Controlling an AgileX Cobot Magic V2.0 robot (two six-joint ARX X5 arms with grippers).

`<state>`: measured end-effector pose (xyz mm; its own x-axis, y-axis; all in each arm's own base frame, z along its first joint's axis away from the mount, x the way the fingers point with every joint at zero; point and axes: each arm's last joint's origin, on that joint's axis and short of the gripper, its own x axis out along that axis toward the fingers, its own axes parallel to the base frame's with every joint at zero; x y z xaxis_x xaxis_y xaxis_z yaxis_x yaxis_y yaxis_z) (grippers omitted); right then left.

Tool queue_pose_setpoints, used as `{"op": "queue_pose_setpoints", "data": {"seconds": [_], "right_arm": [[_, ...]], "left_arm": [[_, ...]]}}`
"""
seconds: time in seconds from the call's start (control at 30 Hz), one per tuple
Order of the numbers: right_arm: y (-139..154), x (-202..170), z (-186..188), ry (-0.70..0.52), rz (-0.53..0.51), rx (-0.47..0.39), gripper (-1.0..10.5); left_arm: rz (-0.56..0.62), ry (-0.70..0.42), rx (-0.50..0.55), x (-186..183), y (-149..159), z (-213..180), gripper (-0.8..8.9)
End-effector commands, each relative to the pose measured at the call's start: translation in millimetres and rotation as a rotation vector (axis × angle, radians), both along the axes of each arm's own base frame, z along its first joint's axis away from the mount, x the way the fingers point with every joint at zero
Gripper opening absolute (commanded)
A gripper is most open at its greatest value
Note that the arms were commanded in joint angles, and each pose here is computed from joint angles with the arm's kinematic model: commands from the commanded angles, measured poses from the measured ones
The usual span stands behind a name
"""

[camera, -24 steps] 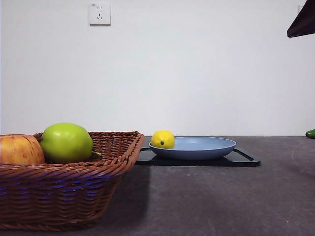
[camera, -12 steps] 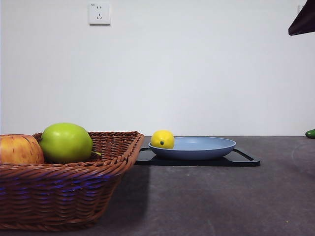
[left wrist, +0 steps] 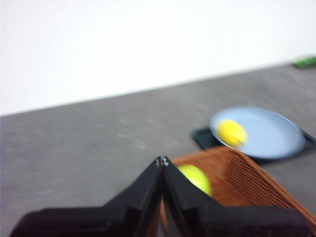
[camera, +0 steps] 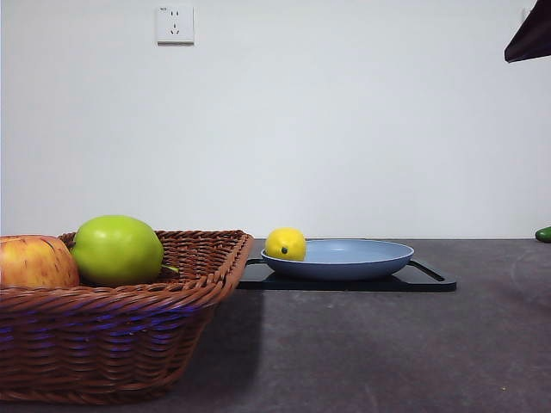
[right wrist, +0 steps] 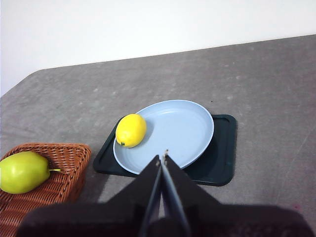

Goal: Take the lemon from the basket,put the lemon in the plate,hand out the plate

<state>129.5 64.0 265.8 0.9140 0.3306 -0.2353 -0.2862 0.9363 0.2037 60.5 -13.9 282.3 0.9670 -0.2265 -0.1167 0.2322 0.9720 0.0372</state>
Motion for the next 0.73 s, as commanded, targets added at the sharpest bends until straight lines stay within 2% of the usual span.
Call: {"op": "queue_pose_setpoints", "data": {"seconds": [0.03, 0.13, 0.37, 0.73], "right_arm": [[1.0, 0.4, 3.7, -0.011, 0.001, 0.015, 0.0], [1.0, 0.4, 3.7, -0.011, 0.001, 0.015, 0.0], [1.0, 0.4, 3.7, -0.011, 0.001, 0.015, 0.0], [1.0, 0.4, 3.7, -0.011, 0.0, 0.015, 0.0]], "left_arm": [[0.093, -0.015, 0.011, 3.5, 5.4, -11.9, 0.09], [0.162, -0.014, 0.007, 11.1, 10.2, -35.5, 0.09], [0.184, 0.036, -0.009, 29.3, 16.9, -95.0, 0.09], [0.21, 0.096, -0.034, 35.3, 18.8, -134.0, 0.09]]}}
